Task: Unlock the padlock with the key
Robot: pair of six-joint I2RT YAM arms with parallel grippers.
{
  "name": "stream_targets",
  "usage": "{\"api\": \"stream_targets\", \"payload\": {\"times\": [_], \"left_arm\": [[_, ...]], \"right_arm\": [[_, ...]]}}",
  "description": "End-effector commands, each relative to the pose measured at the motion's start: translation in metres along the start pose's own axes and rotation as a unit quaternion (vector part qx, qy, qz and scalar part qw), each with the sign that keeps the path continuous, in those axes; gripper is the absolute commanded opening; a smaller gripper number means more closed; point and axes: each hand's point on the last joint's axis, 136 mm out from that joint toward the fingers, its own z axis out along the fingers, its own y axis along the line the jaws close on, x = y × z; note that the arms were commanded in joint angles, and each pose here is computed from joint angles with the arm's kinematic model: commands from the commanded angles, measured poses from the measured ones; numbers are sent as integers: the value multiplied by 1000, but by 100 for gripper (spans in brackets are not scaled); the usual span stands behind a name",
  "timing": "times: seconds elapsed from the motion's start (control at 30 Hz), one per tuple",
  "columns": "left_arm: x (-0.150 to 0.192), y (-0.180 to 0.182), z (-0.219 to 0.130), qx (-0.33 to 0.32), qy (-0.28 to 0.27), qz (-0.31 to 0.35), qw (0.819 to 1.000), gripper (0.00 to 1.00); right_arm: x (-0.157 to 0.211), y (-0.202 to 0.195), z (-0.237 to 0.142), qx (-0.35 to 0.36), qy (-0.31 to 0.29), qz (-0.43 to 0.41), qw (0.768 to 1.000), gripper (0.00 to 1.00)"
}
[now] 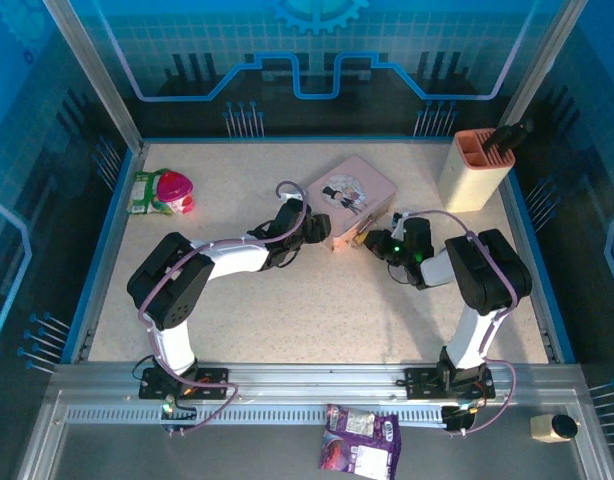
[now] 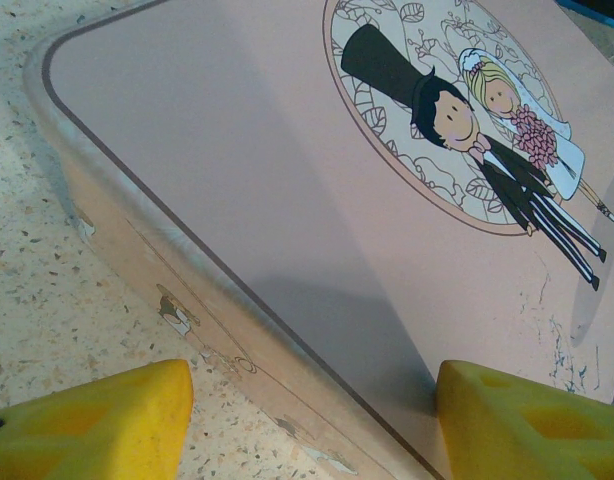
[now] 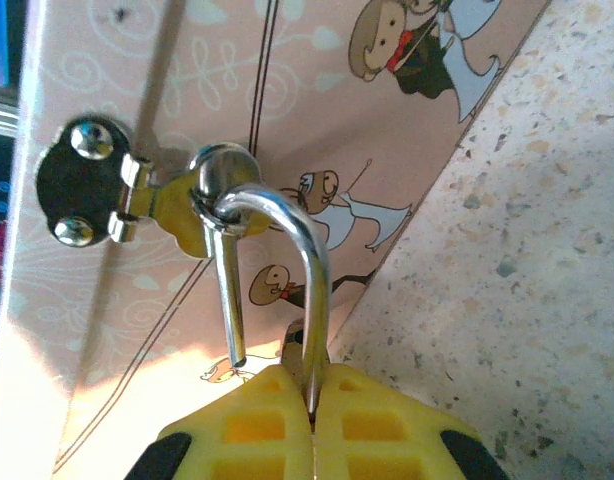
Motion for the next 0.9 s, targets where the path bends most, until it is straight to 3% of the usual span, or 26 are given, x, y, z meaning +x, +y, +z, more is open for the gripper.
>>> {"api": "stream_targets", "payload": {"times": [0.0, 0.87], "left_arm": [[41, 34, 6, -56, 61, 9, 996, 66], [40, 30, 7, -56, 59, 14, 997, 66]], "right_arm": [[-13, 3, -7, -14, -31, 23, 999, 0], [-54, 9, -26, -45, -53, 45, 997, 0]]}}
